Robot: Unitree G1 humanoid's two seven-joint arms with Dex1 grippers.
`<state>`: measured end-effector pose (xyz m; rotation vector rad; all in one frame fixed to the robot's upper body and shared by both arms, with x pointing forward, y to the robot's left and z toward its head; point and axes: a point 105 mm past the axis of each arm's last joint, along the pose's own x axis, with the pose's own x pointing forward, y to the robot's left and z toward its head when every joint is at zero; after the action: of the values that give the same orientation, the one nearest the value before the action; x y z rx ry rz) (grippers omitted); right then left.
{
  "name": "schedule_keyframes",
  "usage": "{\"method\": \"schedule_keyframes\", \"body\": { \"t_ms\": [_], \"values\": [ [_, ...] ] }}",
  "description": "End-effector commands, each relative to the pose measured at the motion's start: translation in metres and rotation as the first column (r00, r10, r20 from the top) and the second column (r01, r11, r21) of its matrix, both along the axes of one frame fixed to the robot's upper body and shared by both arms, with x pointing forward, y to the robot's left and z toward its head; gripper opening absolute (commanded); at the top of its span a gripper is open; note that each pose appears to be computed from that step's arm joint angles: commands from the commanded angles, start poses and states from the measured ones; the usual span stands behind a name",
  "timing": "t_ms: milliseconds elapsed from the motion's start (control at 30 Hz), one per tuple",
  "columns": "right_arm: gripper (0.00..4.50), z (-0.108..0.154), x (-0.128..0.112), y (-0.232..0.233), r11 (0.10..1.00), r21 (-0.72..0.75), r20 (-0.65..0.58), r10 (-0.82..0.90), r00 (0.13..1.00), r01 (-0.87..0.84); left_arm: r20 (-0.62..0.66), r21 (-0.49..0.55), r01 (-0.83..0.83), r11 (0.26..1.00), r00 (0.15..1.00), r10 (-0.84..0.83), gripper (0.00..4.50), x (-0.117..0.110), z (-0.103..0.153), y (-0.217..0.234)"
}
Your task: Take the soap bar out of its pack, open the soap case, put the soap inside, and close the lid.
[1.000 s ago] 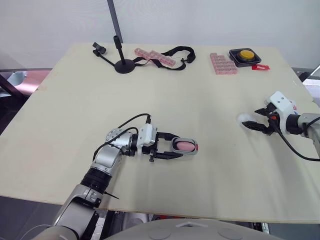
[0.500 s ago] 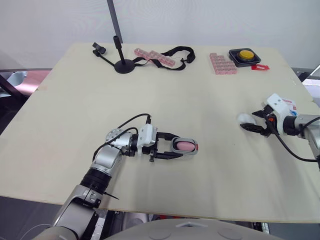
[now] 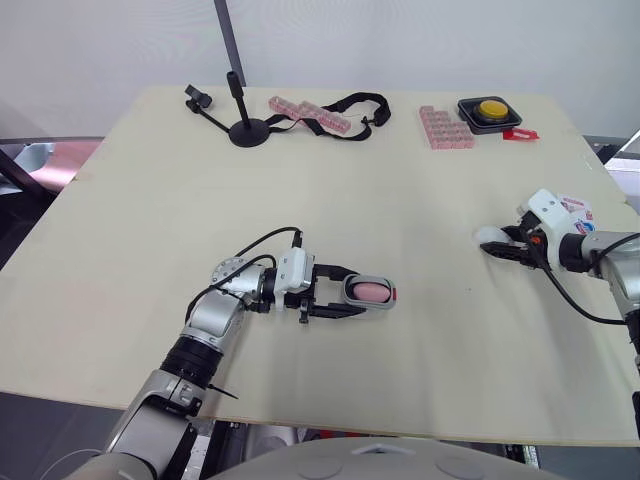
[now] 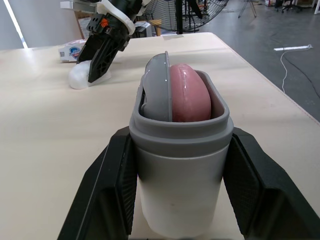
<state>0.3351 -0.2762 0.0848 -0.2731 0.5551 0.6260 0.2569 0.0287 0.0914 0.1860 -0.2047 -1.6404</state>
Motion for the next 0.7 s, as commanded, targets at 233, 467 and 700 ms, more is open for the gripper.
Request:
{"method": "schedule_keyframes", "body": {
  "t_ms": [233, 467, 700],
  "values": [
    [1.96, 0.026, 0.000, 0.007, 0.998, 0.005, 0.084, 0.059, 0.995, -0.060, 0.001, 0.028, -0.007, 1.000, 1.000, 0.007, 1.89, 0.000, -0.003, 0.001],
    [1.96, 0.077, -0.021, 0.074, 0.908, 0.004, 0.190, 0.410, 0.892, -0.418, -0.003, 0.023, -0.010, 1.000, 1.000, 0.010, 1.89, 0.002, -0.003, 0.002],
    [1.96, 0.109, -0.063, 0.146, 0.743, 0.034, 0.188, 0.652, 0.735, -0.668, -0.016, -0.007, -0.039, 0.999, 0.999, 0.039, 1.89, 0.008, 0.000, -0.004]
  ]
}}
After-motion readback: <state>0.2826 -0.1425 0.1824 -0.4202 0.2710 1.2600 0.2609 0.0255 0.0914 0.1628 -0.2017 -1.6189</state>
